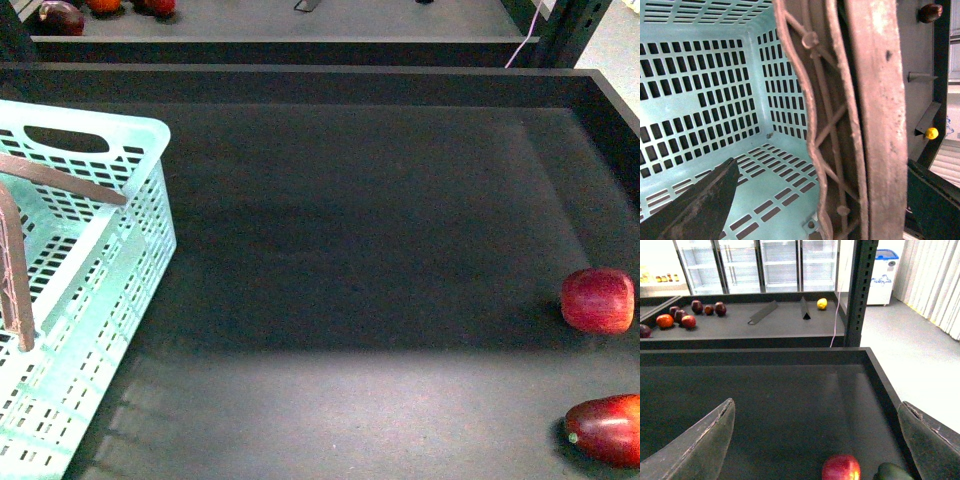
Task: Pick apple with right arm and hold basket with left
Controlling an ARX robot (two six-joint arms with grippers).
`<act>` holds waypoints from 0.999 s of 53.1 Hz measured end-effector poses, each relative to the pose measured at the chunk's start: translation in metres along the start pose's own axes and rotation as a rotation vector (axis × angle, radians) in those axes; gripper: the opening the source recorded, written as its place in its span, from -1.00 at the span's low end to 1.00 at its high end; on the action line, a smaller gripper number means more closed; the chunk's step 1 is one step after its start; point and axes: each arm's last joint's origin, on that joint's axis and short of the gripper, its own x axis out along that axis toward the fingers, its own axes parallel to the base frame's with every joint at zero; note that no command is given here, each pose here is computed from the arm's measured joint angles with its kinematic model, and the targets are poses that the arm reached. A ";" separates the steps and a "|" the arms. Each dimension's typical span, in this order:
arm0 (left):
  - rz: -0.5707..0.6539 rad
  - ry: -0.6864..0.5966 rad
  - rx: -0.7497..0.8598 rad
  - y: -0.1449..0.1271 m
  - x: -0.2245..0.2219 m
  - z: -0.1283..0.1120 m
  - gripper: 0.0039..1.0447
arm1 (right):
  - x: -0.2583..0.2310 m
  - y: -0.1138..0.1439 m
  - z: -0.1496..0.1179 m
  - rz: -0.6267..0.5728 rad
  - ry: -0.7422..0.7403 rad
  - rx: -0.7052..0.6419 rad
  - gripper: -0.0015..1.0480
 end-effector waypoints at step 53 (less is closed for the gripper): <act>0.041 0.029 0.031 -0.022 -0.011 -0.012 -0.68 | 0.000 0.000 0.000 0.000 0.000 0.000 0.83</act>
